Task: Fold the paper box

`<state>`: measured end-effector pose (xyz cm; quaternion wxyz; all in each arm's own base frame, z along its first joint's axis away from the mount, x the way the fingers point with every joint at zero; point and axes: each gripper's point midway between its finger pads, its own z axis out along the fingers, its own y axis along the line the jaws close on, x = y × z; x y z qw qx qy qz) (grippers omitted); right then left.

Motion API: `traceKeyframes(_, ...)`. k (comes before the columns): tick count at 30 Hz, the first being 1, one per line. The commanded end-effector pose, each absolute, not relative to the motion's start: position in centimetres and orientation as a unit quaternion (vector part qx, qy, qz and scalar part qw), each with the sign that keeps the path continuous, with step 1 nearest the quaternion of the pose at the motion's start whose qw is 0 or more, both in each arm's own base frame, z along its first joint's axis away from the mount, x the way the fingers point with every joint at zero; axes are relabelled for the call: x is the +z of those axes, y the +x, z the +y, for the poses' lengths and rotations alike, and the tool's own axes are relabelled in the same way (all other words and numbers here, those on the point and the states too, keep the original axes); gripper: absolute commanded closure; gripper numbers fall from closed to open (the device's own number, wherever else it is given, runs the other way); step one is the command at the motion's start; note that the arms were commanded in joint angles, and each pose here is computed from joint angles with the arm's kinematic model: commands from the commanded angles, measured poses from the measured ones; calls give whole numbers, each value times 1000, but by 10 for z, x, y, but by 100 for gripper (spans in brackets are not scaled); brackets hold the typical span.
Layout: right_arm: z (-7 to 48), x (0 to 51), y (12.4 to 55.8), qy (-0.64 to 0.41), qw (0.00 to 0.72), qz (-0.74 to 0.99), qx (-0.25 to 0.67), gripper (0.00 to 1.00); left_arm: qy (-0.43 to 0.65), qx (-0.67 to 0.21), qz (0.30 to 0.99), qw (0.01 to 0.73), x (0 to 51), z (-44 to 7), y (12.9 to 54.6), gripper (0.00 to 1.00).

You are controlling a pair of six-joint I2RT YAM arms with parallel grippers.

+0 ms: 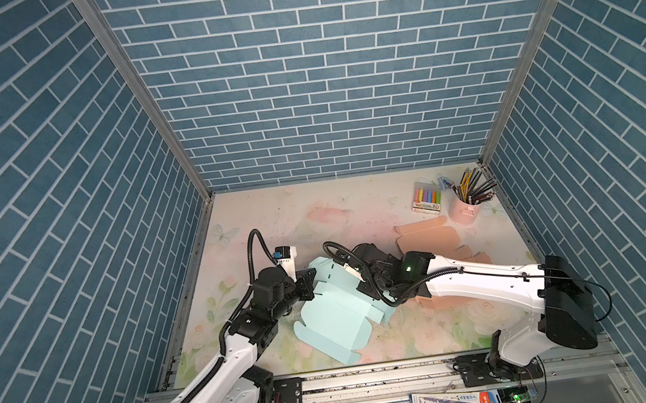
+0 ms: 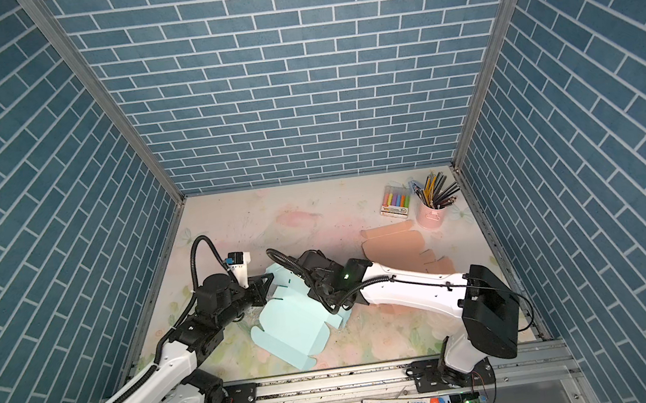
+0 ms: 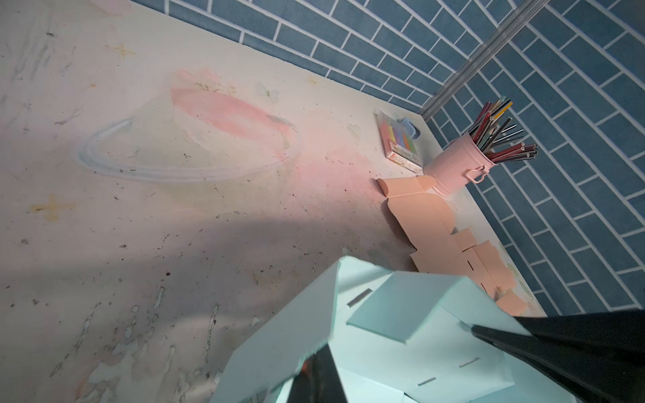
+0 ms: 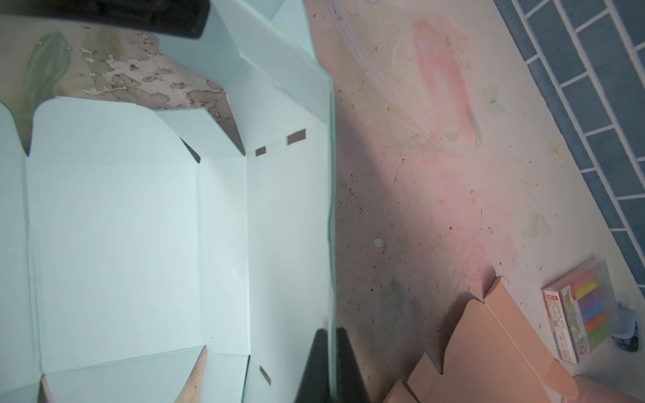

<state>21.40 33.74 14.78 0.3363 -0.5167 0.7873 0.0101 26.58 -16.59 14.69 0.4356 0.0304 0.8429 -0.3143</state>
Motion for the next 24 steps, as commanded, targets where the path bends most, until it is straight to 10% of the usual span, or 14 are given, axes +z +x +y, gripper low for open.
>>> traceKeyframes(1,336,149,216,-534,345,772,-12,100,26,-317,836,448,162,-166,271,100)
traceKeyframes(24,347,138,217,-555,356,749,-73,100,61,-317,834,447,158,-175,264,100)
